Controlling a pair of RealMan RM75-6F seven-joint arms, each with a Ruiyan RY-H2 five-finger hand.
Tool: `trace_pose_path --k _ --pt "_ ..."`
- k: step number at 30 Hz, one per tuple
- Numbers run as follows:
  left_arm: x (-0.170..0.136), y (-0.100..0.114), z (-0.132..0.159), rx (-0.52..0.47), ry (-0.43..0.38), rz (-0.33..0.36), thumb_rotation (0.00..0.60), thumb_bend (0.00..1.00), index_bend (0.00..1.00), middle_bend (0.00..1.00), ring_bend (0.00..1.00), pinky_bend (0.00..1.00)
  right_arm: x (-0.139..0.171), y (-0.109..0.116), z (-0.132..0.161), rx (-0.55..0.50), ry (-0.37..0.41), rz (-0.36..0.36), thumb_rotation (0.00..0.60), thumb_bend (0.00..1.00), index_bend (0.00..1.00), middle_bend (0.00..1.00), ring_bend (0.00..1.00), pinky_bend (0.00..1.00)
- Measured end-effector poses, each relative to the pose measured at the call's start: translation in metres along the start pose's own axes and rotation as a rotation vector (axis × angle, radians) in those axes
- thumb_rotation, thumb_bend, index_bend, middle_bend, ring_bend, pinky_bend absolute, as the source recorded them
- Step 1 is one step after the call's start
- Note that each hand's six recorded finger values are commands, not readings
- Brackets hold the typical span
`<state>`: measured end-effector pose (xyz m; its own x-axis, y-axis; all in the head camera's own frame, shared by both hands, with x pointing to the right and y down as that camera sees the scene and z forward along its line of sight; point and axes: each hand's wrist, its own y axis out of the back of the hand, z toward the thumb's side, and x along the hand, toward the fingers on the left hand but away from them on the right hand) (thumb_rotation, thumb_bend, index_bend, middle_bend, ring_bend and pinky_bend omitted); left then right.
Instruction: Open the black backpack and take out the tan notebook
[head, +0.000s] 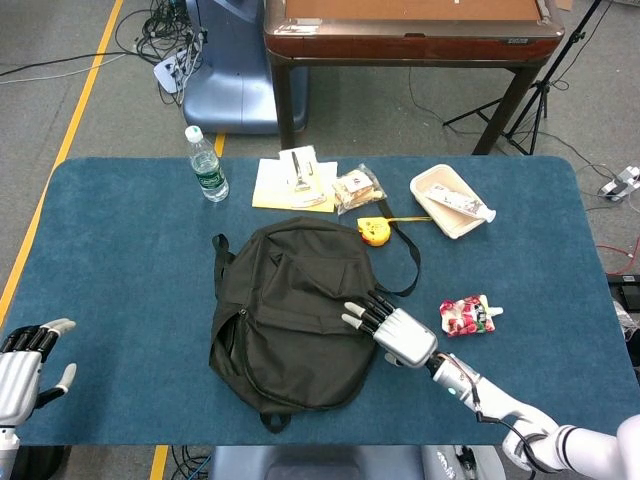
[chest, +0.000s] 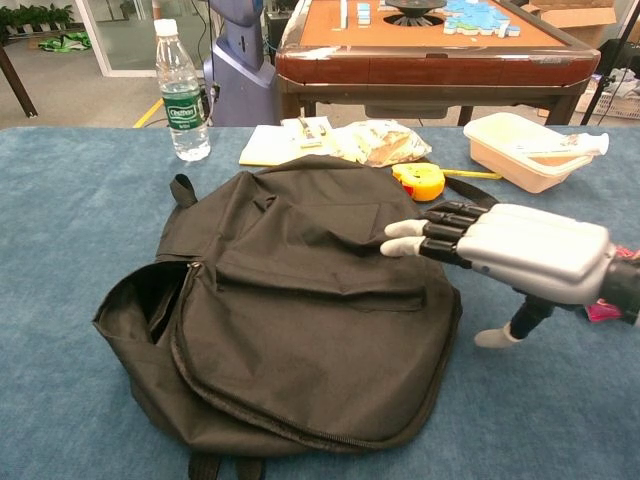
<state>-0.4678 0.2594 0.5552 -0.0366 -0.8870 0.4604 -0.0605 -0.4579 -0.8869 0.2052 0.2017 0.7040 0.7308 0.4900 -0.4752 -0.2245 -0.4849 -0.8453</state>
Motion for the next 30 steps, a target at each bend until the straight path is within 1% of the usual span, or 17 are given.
trace_pose_path --k 9,14,19,25,30 --pt "-0.002 -0.002 -0.002 -0.02 0.0 -0.012 0.6 0.32 0.25 0.24 0.21 0.15 -0.021 -0.009 0.019 0.003 0.067 -0.029 0.6 0.0 0.0 0.0 0.0 0.0" --pt "-0.003 -0.002 -0.004 -0.021 0.002 -0.013 0.6 0.32 0.25 0.24 0.21 0.15 -0.028 -0.011 0.032 0.001 0.104 -0.057 0.6 0.0 0.0 0.0 0.0 0.0" --pt "-0.004 -0.002 -0.004 -0.025 0.0 -0.015 0.6 0.32 0.25 0.24 0.21 0.15 -0.032 -0.015 0.044 -0.01 0.142 -0.063 0.6 0.0 0.0 0.0 0.0 0.0" --pt "-0.006 -0.001 -0.005 -0.025 0.001 -0.011 0.6 0.32 0.25 0.24 0.21 0.15 -0.033 -0.007 0.054 -0.035 0.176 -0.111 0.6 0.0 0.0 0.0 0.0 0.0" --pt "-0.006 -0.001 -0.005 -0.026 -0.001 -0.011 0.6 0.32 0.25 0.24 0.21 0.15 -0.033 0.002 0.055 -0.053 0.18 -0.142 0.6 0.0 0.0 0.0 0.0 0.0"
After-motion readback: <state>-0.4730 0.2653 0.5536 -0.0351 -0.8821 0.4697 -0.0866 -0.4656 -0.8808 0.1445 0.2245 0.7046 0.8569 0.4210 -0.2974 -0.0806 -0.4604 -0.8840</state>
